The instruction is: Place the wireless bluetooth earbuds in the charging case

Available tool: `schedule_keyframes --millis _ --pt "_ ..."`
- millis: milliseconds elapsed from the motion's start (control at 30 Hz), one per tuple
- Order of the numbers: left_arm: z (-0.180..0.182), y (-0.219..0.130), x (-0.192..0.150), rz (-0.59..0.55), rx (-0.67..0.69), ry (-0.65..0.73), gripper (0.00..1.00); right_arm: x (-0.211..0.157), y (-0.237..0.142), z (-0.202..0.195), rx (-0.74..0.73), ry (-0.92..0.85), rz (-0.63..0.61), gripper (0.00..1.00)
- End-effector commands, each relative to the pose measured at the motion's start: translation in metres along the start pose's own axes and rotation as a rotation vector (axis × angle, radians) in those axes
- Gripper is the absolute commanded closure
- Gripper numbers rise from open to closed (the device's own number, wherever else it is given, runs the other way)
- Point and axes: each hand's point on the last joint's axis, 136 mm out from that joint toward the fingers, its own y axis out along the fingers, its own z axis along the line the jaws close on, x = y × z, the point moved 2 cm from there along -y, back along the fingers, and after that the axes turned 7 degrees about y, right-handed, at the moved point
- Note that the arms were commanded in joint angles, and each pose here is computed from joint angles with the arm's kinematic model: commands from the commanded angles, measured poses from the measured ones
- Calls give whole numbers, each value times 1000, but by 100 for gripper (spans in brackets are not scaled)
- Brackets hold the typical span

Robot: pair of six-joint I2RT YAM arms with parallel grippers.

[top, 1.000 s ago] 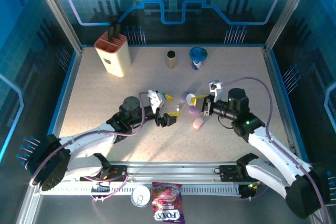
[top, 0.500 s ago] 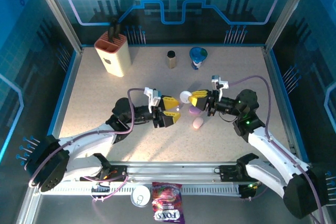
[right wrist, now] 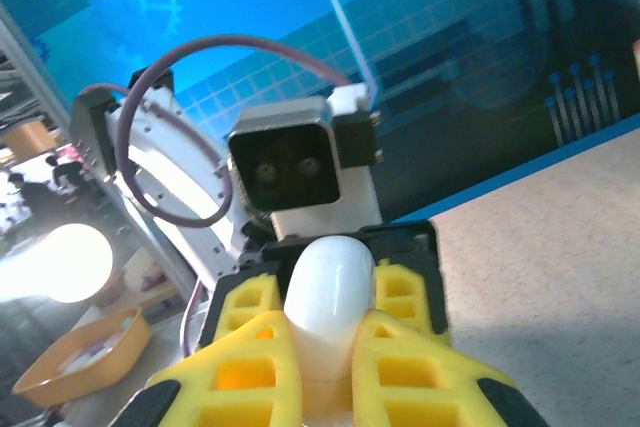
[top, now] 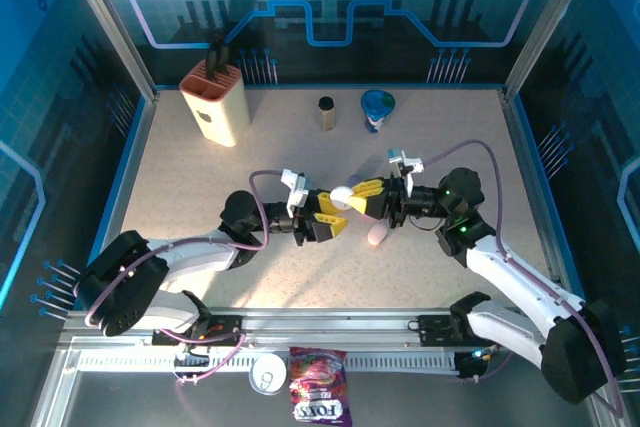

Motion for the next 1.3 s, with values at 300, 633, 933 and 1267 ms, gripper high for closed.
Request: schedule_keyframes --millis 300,633,933,1267 --pt "-10 4 24 -67 -54 109 73 -3 4 3 19 -35 51 94" --pt "-8 4 20 -61 -50 100 67 -4 5 3 15 -38 74 94" --pt "-7 4 13 -44 -52 84 74 -8 3 4 -1 -46 96 95" --pt "-2 3 1 -24 -38 179 96 -3 -2 -32 -315 6 88 53"
